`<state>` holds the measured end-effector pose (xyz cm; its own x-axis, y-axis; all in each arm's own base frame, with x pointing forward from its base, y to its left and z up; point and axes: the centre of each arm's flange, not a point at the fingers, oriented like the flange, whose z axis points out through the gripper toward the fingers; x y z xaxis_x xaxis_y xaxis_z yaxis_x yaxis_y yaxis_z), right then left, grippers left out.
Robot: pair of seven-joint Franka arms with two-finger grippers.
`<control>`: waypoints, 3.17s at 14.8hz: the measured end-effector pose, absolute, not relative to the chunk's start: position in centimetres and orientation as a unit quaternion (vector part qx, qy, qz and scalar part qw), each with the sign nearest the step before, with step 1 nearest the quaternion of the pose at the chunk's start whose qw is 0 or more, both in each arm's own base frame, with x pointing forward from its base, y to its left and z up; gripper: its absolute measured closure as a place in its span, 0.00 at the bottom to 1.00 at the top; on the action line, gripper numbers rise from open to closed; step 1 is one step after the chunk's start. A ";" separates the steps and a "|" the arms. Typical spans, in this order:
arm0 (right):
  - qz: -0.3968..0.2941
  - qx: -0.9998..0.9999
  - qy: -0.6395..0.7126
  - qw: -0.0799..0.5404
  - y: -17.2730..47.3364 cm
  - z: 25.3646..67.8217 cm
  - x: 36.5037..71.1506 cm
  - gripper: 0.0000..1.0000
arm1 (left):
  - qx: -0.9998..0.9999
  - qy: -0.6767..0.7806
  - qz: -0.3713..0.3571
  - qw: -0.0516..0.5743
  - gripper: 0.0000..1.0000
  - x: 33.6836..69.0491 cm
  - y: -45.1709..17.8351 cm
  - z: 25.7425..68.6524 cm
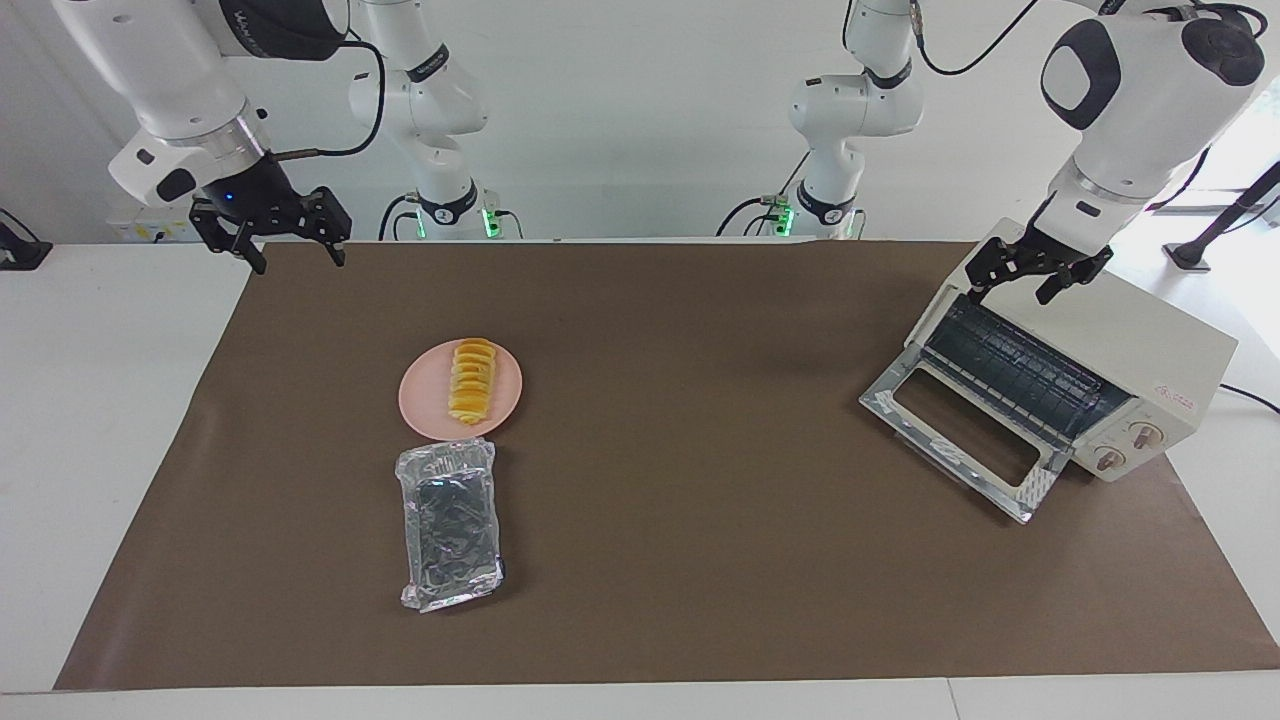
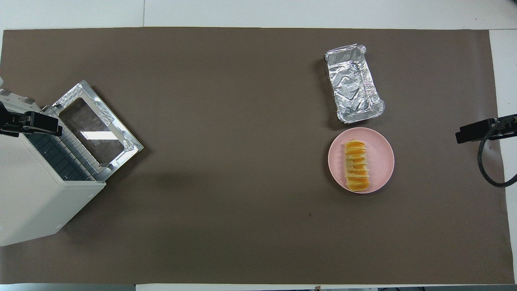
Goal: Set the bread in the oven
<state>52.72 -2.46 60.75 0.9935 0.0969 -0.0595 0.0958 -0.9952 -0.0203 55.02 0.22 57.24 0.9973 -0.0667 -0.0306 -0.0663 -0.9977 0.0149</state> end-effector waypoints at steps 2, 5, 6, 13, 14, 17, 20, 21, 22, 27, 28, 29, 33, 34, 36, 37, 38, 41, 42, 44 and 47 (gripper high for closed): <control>0.026 -0.998 -0.050 0.008 -1.2 59.1 52.5 0.00 | 0.999 -0.033 -0.016 0.007 0.00 55.0 0.2 57.2; 0.019 -0.999 -0.026 0.005 1.3 54.0 51.2 0.00 | 0.999 -0.033 -0.016 0.007 0.00 55.0 0.2 57.2; 0.022 -1.000 -0.018 0.004 2.3 51.9 50.6 0.00 | 0.999 -0.033 -0.016 0.007 0.00 55.0 0.2 57.2; -0.015 -0.999 0.034 0.007 6.5 37.5 51.3 0.00 | 0.999 -0.033 -0.016 0.007 0.00 55.0 0.2 57.2; -0.022 -0.999 0.037 0.009 6.9 35.9 51.5 0.00 | 0.999 -0.033 -0.016 0.007 0.00 55.0 0.2 57.2; -0.035 -0.998 0.042 0.012 7.7 32.9 51.5 0.00 | 0.999 -0.033 -0.016 0.007 0.00 55.0 0.2 57.2; -0.037 -0.999 0.034 0.013 8.8 31.9 51.5 0.00 | 0.999 -0.033 -0.016 0.007 0.00 55.0 0.2 57.2; -0.036 -0.999 0.031 0.013 9.2 31.6 51.5 0.00 | 0.999 -0.033 -0.016 0.007 0.00 55.0 0.2 57.2; -0.034 -0.999 0.029 0.013 9.4 31.4 51.4 0.00 | 0.999 -0.033 -0.016 0.007 0.00 55.0 0.2 57.2; -0.032 -0.999 0.026 0.012 9.7 31.3 51.3 0.00 | 0.999 -0.033 -0.016 0.007 0.00 55.0 0.2 57.2; -0.031 -0.999 0.022 0.012 10.1 31.2 51.2 0.00 | 0.999 -0.033 -0.016 0.007 0.00 55.0 0.2 57.2; -0.031 -0.999 0.018 0.012 10.5 31.2 51.0 0.00 | 0.999 -0.033 -0.016 0.007 0.00 55.0 0.2 57.2; -0.026 -1.000 0.013 0.011 10.8 30.7 50.8 0.04 | 0.999 -0.033 -0.016 0.007 0.00 55.0 0.2 57.2; -0.025 -1.000 0.012 0.011 10.8 30.6 50.8 0.04 | 0.999 -0.033 -0.016 0.007 0.00 55.0 0.2 57.2; -0.025 -1.000 0.009 0.011 10.7 30.5 50.9 0.23 | 0.999 -0.033 -0.016 0.007 0.00 55.0 0.2 57.2; -0.025 -1.000 0.009 0.011 10.7 30.5 50.9 0.35 | 0.999 -0.033 -0.016 0.007 0.00 55.0 0.2 57.2; -0.025 -1.000 0.009 0.011 10.7 30.6 50.9 0.45 | 0.999 -0.033 -0.016 0.007 0.00 55.0 0.2 57.2; -0.027 -1.000 0.009 0.011 10.7 30.7 51.0 0.75 | 0.999 -0.033 -0.016 0.007 0.00 55.0 0.2 57.2; -0.027 -1.000 0.009 0.011 10.6 30.7 51.0 0.82 | 0.999 -0.033 -0.016 0.007 0.00 55.0 0.2 57.2; -0.027 -1.000 0.009 0.011 10.6 30.9 51.1 0.84 | 0.999 -0.033 -0.016 0.007 0.00 55.0 0.2 57.2; -0.013 -1.000 0.005 0.009 10.5 32.4 52.1 0.86 | 0.999 -0.033 -0.016 0.007 0.00 55.0 0.2 57.2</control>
